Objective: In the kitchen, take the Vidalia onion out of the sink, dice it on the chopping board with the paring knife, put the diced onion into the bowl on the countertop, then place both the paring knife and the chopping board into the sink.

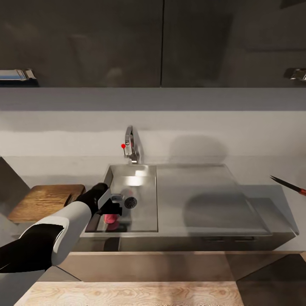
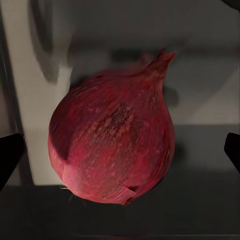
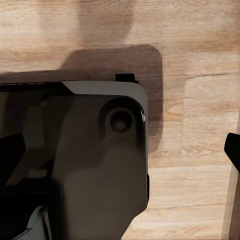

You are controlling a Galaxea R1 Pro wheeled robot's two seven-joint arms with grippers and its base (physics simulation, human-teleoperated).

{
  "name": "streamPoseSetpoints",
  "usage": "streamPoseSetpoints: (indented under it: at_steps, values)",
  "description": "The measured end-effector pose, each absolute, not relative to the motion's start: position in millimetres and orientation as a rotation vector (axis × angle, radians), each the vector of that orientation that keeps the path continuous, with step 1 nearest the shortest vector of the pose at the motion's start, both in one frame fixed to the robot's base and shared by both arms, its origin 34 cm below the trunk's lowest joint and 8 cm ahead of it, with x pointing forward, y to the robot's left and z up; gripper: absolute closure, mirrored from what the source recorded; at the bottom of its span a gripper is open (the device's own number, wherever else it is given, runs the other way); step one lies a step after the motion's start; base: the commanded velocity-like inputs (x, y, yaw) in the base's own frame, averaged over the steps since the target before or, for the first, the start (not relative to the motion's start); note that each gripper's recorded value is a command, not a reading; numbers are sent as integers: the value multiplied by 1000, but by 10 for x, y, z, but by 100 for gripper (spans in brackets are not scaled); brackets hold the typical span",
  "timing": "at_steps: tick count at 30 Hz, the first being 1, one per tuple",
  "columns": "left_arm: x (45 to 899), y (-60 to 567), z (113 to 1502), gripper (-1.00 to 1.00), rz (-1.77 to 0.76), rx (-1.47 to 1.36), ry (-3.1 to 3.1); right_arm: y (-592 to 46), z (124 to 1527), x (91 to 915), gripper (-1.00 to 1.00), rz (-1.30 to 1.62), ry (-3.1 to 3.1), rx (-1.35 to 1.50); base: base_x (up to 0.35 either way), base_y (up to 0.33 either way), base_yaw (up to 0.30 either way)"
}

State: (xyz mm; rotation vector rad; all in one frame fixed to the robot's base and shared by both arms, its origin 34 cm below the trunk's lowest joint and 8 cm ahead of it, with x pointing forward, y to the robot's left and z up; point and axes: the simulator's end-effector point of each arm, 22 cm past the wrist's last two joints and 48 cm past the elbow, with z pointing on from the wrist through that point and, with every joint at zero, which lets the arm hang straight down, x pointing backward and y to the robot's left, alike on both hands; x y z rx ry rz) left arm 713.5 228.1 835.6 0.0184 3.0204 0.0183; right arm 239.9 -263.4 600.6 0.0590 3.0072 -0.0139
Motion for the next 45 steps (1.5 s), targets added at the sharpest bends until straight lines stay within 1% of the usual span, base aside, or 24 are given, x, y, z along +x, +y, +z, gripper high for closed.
streamPoseSetpoints:
  at_steps: [21,22,40,45]
  values:
    - [7101,2322,8236,-100,25,14,3040,-2626,5981,2318,-100,-13,3027,58,0,0,0]
    - [7101,2331,8236,100,27,12,3040,-2626,5981,2318,-100,-13,3027,58,0,0,0]
    - [7137,2370,8303,100,29,2,3026,-2626,5992,2353,-100,-13,3018,59,0,0,0]
    - [7365,2342,8530,100,21,6,2958,-2627,6002,2384,-100,-13,3010,60,0,0,0]
